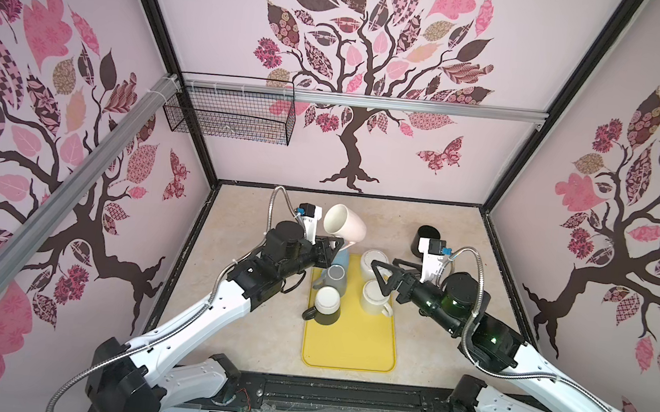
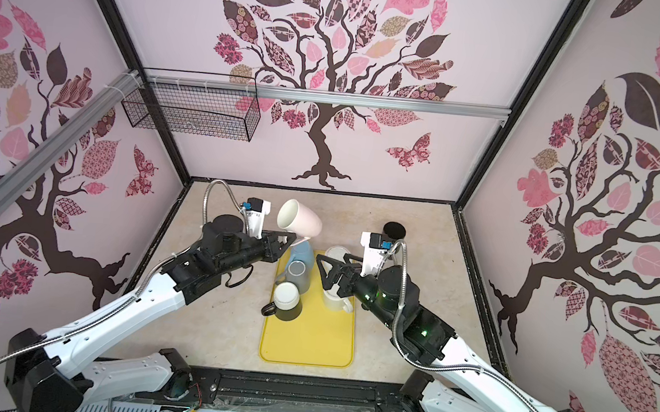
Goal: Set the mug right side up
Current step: 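Carry the pink mug upright with the left gripper while the right withdraws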
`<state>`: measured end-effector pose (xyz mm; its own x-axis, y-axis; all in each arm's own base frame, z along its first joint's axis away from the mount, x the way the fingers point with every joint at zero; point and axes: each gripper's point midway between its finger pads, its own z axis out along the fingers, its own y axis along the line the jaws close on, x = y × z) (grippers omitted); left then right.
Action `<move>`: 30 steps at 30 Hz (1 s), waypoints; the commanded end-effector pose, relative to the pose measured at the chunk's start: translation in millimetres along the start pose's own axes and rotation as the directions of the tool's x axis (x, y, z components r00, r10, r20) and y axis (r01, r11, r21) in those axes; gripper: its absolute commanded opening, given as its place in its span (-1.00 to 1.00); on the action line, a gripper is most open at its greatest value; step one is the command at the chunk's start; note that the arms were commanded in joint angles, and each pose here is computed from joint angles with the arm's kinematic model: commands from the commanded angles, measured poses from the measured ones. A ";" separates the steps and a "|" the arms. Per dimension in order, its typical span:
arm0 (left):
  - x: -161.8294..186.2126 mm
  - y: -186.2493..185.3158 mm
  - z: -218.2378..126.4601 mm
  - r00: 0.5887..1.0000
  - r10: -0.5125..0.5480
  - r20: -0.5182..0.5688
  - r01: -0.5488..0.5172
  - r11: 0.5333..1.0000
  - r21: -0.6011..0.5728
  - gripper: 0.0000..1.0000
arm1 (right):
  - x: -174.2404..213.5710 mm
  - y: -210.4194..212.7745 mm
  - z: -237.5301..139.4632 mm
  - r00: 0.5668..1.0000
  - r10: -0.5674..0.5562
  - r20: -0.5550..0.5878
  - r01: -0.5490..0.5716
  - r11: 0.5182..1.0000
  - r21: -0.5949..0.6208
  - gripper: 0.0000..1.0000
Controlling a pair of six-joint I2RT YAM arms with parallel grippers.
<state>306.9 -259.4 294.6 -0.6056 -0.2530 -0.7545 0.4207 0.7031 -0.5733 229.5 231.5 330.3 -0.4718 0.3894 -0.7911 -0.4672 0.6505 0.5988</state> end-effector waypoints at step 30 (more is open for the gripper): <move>-17.6 -32.8 190.4 0.908 0.349 -0.233 -0.393 0.901 -0.184 -1.00 | -68.7 -91.4 -64.2 0.971 -0.157 0.177 0.048 0.863 0.503 1.00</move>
<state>418.2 -393.6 211.0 -0.6617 0.2092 -0.7200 0.4614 0.8705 -0.1711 254.8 105.1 337.2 -0.2463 0.3847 -0.8896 -0.0332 0.9140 0.4044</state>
